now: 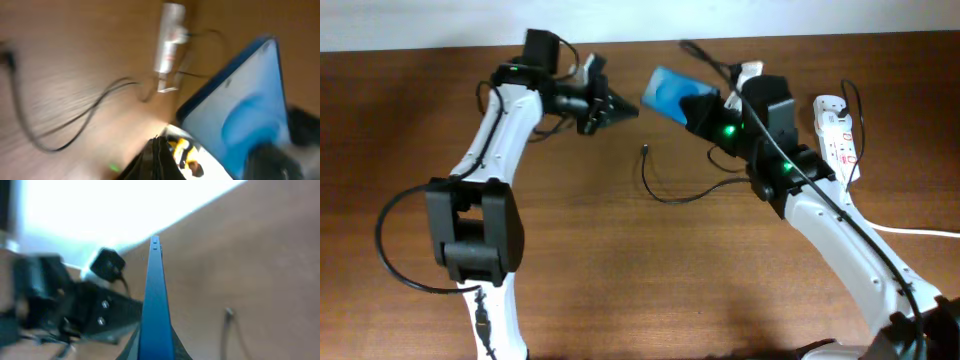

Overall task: Plug charger to phone and switch on socket
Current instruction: 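Raise the phone upright with the left gripper, bottom port facing down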

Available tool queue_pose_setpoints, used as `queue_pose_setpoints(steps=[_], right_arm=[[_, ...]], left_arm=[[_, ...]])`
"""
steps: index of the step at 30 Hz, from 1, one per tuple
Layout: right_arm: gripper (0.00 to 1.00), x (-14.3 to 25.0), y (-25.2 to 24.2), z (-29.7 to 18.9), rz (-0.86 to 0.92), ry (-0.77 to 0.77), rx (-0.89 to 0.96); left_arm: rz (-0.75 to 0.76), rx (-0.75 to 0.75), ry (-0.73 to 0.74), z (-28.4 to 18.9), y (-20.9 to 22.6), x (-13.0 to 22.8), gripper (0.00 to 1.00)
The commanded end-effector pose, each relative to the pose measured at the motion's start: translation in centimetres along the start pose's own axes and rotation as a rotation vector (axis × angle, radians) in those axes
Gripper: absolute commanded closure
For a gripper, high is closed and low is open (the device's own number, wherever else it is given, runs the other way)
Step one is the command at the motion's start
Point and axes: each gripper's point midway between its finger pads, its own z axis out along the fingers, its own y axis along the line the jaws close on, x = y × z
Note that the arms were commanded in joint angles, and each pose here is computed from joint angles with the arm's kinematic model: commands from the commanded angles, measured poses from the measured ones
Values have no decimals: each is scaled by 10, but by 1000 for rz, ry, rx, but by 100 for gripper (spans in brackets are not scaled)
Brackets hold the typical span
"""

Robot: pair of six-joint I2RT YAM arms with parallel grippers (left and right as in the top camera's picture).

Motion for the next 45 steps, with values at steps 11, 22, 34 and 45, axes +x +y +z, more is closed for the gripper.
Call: queue_pose_setpoints(steps=[11,22,34,45], right_arm=[[96,-24,21,38,524,-187,-117],[96,-11,45,43,502,-169,-178],[96,-8,55,42,650,-142,-223],[96,-2,64,43,641,-124,-244]], left_arm=[[169,383,131,-35,-57,16,81],[56,231,0,-23,-48,-23,75],[-26,243,-117,5,-87,-50,76],[-81,266,-269,-2,-100,-79,92]])
